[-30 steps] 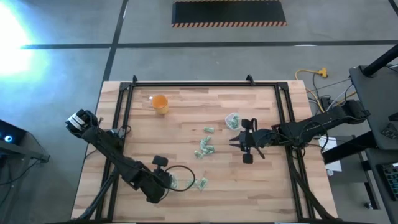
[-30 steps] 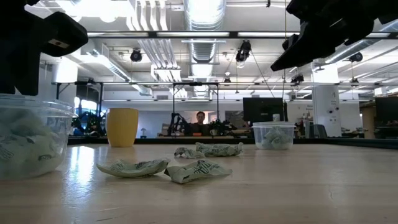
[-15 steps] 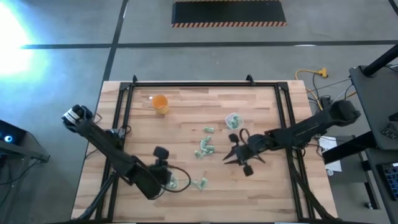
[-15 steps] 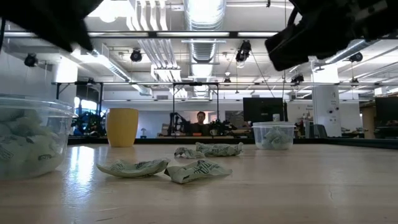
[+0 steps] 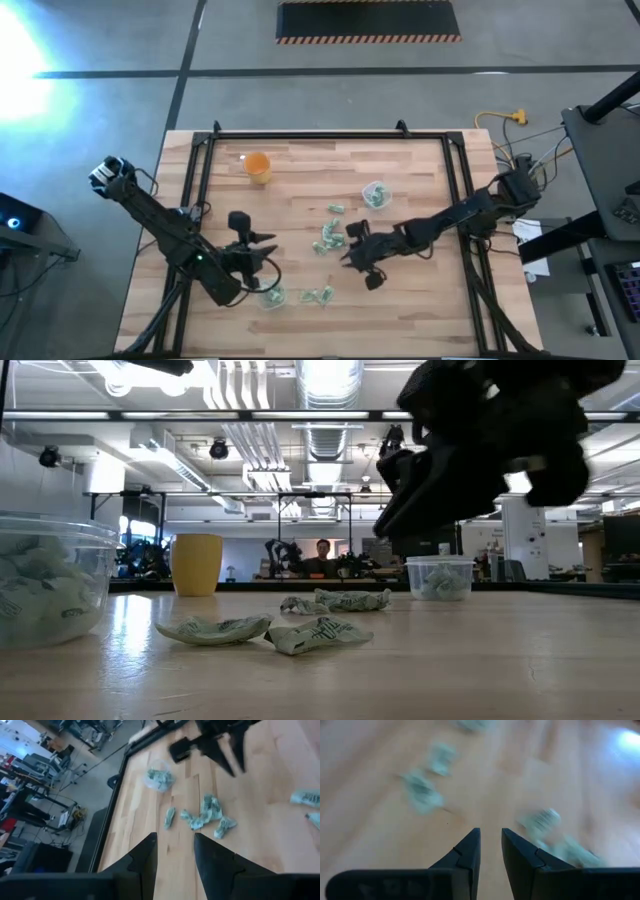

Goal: Pick and place Stevia / Truvia into bins
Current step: Put the green stevia packet into the top transparent container

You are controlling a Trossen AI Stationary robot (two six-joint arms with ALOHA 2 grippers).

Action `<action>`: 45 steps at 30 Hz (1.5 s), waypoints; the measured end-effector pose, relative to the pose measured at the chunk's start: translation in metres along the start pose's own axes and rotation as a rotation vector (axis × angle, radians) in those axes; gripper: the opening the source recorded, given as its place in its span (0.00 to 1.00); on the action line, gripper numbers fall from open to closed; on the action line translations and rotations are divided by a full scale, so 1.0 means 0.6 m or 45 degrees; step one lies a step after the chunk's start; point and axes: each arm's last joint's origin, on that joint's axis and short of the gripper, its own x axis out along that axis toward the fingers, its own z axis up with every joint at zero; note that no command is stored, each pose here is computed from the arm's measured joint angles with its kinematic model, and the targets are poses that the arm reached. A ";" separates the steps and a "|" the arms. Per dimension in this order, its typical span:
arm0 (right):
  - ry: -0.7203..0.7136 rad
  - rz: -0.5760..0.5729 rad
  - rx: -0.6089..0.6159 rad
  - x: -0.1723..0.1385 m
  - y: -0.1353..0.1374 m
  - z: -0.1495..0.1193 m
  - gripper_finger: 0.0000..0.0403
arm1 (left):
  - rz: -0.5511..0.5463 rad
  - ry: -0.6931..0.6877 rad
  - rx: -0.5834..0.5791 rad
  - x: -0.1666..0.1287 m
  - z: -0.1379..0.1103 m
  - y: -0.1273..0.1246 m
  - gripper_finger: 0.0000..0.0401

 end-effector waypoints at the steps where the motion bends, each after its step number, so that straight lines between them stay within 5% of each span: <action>1: 0.044 -0.047 0.015 0.003 -0.004 0.002 0.17 | 0.001 0.008 0.013 0.001 -0.003 -0.002 0.28; 22: 0.316 -0.284 -0.028 0.057 -0.023 -0.005 0.17 | -0.009 0.013 0.016 0.005 -0.006 -0.007 0.28; 45: 0.393 -0.290 0.018 0.071 -0.034 -0.029 0.17 | -0.016 0.006 0.005 0.006 -0.004 -0.009 0.28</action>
